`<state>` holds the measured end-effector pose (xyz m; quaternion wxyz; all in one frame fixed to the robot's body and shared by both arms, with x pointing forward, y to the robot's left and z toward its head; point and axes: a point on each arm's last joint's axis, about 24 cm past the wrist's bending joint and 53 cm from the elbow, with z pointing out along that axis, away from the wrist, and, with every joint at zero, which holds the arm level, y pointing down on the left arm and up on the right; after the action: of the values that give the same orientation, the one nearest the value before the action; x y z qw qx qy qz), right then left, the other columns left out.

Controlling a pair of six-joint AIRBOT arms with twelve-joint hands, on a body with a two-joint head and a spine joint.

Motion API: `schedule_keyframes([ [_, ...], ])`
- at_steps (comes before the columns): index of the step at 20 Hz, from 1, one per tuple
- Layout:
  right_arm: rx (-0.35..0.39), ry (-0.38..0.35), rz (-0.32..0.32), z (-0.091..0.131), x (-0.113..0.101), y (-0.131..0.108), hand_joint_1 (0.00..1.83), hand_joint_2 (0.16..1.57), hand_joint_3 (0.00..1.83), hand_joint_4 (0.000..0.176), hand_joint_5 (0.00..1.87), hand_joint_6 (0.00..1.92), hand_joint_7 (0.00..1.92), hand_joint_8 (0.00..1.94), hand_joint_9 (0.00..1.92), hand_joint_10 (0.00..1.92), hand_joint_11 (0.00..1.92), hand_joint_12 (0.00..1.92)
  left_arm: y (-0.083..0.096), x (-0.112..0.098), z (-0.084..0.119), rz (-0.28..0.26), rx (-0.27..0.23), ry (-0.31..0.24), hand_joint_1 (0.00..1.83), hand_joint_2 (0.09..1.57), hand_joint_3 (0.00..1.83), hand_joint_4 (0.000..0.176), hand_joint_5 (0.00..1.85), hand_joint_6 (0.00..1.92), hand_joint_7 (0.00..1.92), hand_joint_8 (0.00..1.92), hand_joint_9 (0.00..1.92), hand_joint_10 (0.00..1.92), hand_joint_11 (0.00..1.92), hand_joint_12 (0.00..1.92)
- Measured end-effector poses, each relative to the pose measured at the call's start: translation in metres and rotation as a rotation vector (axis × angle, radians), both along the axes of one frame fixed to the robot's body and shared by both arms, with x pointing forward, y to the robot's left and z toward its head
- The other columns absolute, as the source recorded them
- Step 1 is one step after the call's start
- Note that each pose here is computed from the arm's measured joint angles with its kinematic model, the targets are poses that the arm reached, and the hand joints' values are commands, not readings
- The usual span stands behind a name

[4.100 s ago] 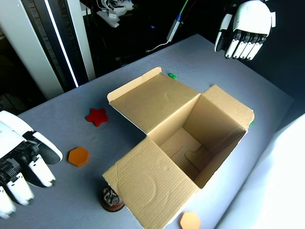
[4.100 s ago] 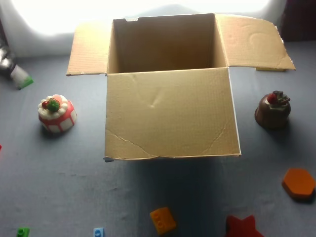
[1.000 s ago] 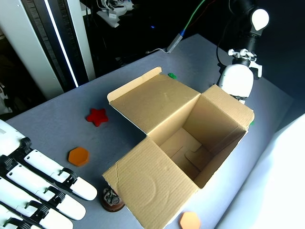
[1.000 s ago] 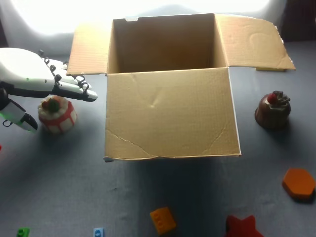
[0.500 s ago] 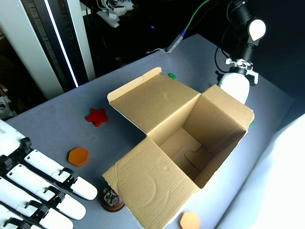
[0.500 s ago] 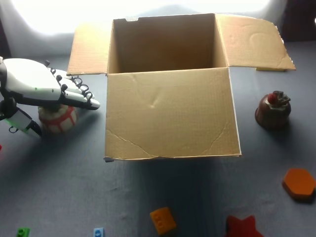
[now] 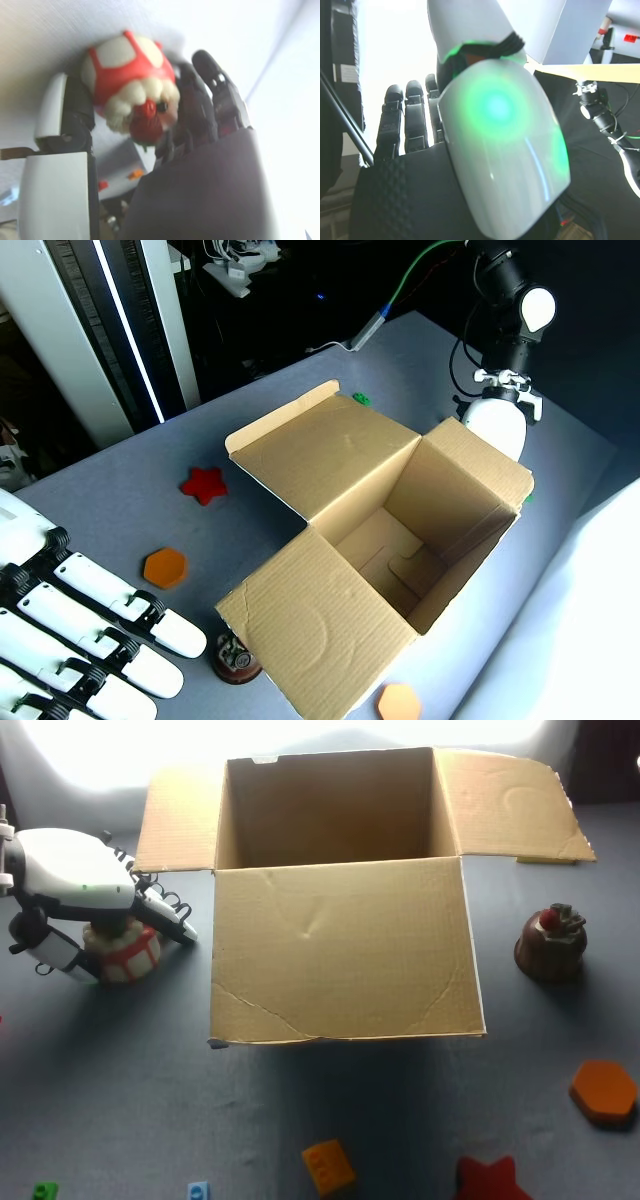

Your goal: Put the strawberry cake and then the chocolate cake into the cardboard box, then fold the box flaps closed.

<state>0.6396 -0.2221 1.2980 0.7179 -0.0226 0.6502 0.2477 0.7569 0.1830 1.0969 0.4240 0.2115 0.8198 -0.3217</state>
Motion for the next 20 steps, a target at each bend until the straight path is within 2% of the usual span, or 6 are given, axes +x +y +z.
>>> schedule_keyframes([
  [1, -0.001, -0.001, 0.0, 0.0, 0.0, 0.0, 1.24, 1.04, 0.02, 0.013, 0.04, 0.0, 0.08, 0.0, 0.06, 0.01, 0.0, 0.22, 0.0, 0.0, 0.001, 0.0, -0.002, -0.002, 1.19, 1.15, 0.0, 0.0, 0.59, 0.03, 0.81, 0.1, 0.89, 0.39, 0.52, 1.23],
  [2, -0.001, -0.001, -0.001, 0.0, 0.0, 0.0, 1.25, 1.02, 0.01, 0.012, 0.04, 0.0, 0.09, 0.0, 0.06, 0.01, 0.0, 0.24, -0.001, 0.001, 0.002, 0.001, -0.006, -0.003, 1.19, 1.25, 0.01, 0.0, 0.59, 1.14, 0.8, 1.34, 0.87, 0.92, 0.65, 1.41],
  [3, -0.001, -0.001, -0.001, 0.0, 0.0, 0.0, 1.25, 1.02, 0.01, 0.012, 0.04, 0.0, 0.09, 0.0, 0.06, 0.01, 0.0, 0.24, -0.001, 0.001, 0.003, 0.001, -0.009, -0.002, 1.19, 1.25, 0.01, 0.0, 0.59, 1.14, 0.8, 1.34, 0.87, 0.92, 0.65, 1.41],
  [4, -0.001, -0.001, 0.0, 0.0, 0.0, 0.0, 1.22, 1.01, 0.0, 0.011, 0.04, 0.0, 0.09, 0.0, 0.07, 0.01, 0.0, 0.23, -0.002, 0.001, 0.003, 0.002, -0.012, -0.002, 1.2, 1.22, 0.0, 0.0, 0.72, 1.21, 0.87, 1.37, 0.94, 1.16, 0.79, 1.53],
  [12, -0.006, -0.002, 0.0, -0.001, 0.0, 0.001, 1.26, 0.94, 0.0, 0.012, 0.03, 0.0, 0.09, 0.0, 0.07, 0.01, 0.0, 0.17, 0.012, -0.01, -0.001, -0.02, 0.054, -0.004, 1.21, 1.2, 0.0, 0.0, 0.81, 1.09, 0.87, 1.39, 0.93, 1.29, 0.84, 1.58],
  [20, -0.007, -0.004, 0.0, -0.001, 0.0, 0.001, 1.25, 0.95, 0.0, 0.0, 0.02, 0.01, 0.1, 0.0, 0.07, 0.0, 0.0, 0.21, 0.028, -0.023, 0.062, -0.044, 0.026, -0.072, 1.37, 1.15, 0.0, 0.0, 0.86, 0.92, 0.85, 1.26, 0.93, 1.39, 0.85, 1.57],
])
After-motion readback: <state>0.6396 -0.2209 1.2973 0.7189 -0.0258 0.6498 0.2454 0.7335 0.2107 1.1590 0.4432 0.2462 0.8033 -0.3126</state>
